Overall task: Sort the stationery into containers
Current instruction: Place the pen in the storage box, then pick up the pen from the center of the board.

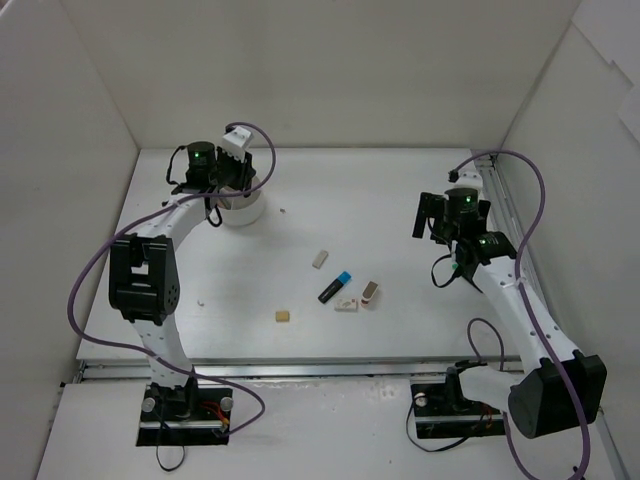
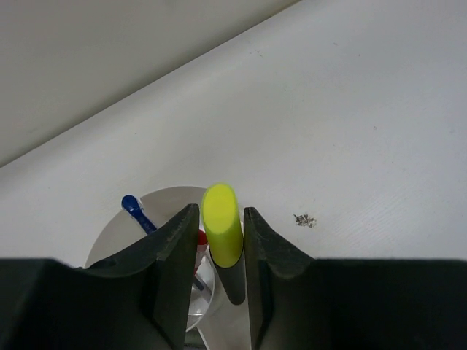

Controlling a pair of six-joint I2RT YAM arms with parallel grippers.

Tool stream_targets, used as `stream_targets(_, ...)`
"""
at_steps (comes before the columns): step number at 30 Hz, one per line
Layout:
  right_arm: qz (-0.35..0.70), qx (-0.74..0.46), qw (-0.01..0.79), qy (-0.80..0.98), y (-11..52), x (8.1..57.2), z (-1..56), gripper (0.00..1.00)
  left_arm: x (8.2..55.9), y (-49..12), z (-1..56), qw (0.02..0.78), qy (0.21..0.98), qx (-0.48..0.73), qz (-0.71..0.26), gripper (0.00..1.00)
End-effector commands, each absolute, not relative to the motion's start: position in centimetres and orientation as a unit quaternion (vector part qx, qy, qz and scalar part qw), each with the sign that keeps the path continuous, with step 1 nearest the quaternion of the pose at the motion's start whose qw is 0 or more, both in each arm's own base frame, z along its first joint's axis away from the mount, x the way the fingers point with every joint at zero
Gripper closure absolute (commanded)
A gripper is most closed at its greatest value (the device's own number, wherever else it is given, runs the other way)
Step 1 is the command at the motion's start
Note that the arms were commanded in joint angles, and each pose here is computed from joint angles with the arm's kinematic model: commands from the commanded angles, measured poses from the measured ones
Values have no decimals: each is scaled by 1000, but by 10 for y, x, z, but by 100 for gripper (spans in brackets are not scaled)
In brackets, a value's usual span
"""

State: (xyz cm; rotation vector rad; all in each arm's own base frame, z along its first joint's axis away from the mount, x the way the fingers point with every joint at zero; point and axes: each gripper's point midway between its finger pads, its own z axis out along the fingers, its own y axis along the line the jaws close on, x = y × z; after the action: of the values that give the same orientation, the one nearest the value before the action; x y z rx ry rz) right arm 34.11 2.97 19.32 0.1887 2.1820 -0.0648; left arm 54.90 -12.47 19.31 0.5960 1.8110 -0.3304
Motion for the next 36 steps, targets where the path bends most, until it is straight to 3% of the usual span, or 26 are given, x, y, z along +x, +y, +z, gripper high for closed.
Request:
stream_targets(1, -22, 95, 477, 873, 22, 341, 204, 2, 546, -111, 214, 590, 761, 244, -111, 73)
stream_targets(11, -36, 139, 446, 884, -6, 332, 182, 2, 529, -107, 243, 612, 748, 237, -102, 53)
stream_targets(14, -39, 157, 426, 890, -14, 329, 171, 2, 521, -107, 259, 621, 742, 233, -104, 38)
stream_targets(15, -48, 164, 420, 891, -19, 328, 167, 2, 519, -107, 264, 622, 741, 231, -108, 25)
stream_targets(19, -70, 197, 343, 916, -44, 321, 129, 2, 493, -114, 286, 639, 723, 220, -139, 0)
stream_targets(23, -73, 205, 247, 944, -53, 309, 89, 2, 441, -117, 327, 681, 682, 204, -171, 0)
stream_targets(28, -87, 195, 143, 966, -66, 299, 52, 2, 380, -120, 320, 703, 655, 209, -181, 0)
stream_targets(36, -129, 166, 63, 976, -83, 292, 21, 2, 349, -116, 294, 698, 662, 199, -187, 0)
